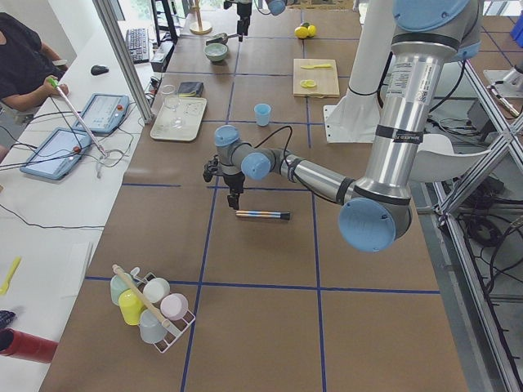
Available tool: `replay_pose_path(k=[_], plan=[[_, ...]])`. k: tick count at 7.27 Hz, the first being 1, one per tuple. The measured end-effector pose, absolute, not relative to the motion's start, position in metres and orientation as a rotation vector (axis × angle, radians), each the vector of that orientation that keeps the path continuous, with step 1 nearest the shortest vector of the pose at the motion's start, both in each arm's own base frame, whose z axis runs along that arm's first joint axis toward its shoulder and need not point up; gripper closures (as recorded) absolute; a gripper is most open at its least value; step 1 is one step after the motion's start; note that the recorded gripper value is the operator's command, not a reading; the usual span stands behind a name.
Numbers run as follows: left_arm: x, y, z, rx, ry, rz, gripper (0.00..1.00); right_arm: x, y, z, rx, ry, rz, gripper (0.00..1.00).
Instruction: Squeeze lemon into cup
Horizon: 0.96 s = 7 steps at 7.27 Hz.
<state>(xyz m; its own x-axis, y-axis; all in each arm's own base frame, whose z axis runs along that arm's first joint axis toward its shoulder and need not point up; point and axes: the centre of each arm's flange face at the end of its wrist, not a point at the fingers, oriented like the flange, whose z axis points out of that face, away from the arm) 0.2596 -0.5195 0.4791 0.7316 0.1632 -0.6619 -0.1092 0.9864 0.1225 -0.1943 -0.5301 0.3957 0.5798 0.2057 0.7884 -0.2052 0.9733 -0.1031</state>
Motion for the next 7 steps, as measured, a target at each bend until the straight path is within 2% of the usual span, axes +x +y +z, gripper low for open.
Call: replay_pose_path(k=[3, 5, 7], plan=[[0.089, -0.516, 0.48, 0.285, 0.72, 0.206, 0.0, -0.109, -0.532, 0.465, 0.037, -0.869, 0.211, 0.0], [-0.002, -0.509, 0.539, 0.302, 0.738, 0.251, 0.0, -0.039, -0.534, 0.531, 0.04, -0.844, 0.165, 0.0], [-0.047, -0.504, 0.603, 0.238, 0.774, 0.213, 0.0, 0.018, -0.531, 0.582, 0.022, -0.816, 0.098, 0.0]])
